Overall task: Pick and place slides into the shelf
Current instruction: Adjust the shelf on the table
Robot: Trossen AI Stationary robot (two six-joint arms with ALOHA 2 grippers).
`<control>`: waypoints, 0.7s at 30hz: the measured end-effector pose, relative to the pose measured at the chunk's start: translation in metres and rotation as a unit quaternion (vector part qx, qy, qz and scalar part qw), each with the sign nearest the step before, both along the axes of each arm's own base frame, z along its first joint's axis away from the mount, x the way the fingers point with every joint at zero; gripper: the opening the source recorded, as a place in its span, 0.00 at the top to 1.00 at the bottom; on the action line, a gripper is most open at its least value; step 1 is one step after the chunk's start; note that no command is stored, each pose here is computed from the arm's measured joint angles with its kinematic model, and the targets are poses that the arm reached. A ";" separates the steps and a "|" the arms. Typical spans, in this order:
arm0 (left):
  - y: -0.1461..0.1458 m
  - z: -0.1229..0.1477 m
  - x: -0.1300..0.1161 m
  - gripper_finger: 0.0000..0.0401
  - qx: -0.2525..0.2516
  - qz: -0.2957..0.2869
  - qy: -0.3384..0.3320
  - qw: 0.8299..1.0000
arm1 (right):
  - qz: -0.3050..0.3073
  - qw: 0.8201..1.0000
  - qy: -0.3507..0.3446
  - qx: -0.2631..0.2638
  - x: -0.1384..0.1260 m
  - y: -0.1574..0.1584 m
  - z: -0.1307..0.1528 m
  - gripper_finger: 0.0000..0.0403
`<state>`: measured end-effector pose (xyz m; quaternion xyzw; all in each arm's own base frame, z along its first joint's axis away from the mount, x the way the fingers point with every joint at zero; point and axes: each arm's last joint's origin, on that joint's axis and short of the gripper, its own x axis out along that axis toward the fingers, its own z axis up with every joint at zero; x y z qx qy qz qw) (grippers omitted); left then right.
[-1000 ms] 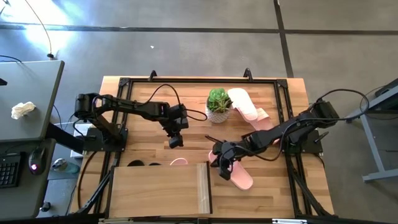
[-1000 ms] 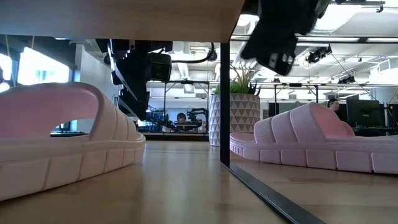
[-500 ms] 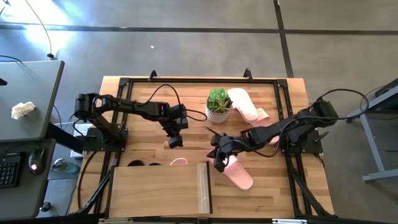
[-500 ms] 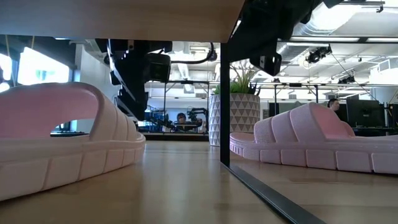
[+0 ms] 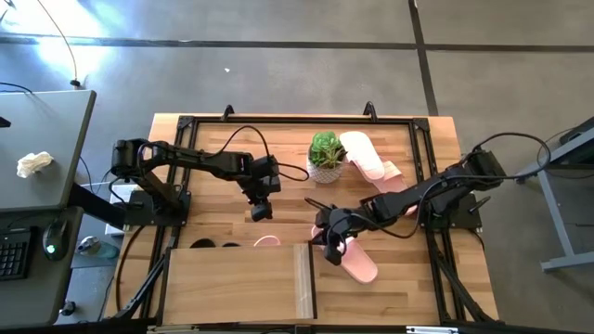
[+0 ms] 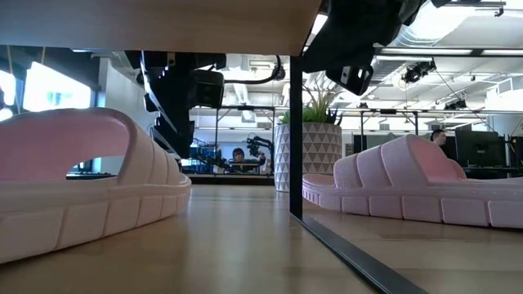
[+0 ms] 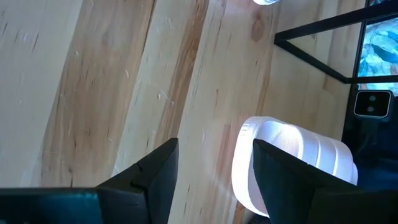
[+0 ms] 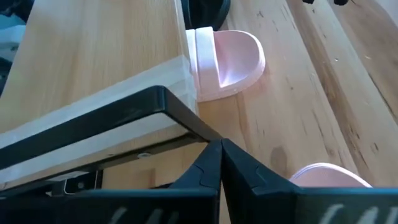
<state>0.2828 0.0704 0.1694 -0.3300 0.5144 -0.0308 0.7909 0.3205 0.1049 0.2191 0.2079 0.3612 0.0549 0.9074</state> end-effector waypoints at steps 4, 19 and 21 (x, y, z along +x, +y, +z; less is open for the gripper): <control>0.000 0.000 0.000 0.53 0.001 0.000 0.000 1.000 | -0.010 1.000 0.007 -0.003 -0.001 0.001 -0.001 1.00; 0.000 0.000 0.000 0.53 0.000 0.000 0.001 1.000 | 0.016 0.999 -0.029 -0.006 0.003 0.000 0.004 1.00; 0.000 0.000 0.000 0.53 0.000 0.000 0.001 1.000 | 0.020 0.999 -0.027 -0.004 0.003 0.001 0.004 1.00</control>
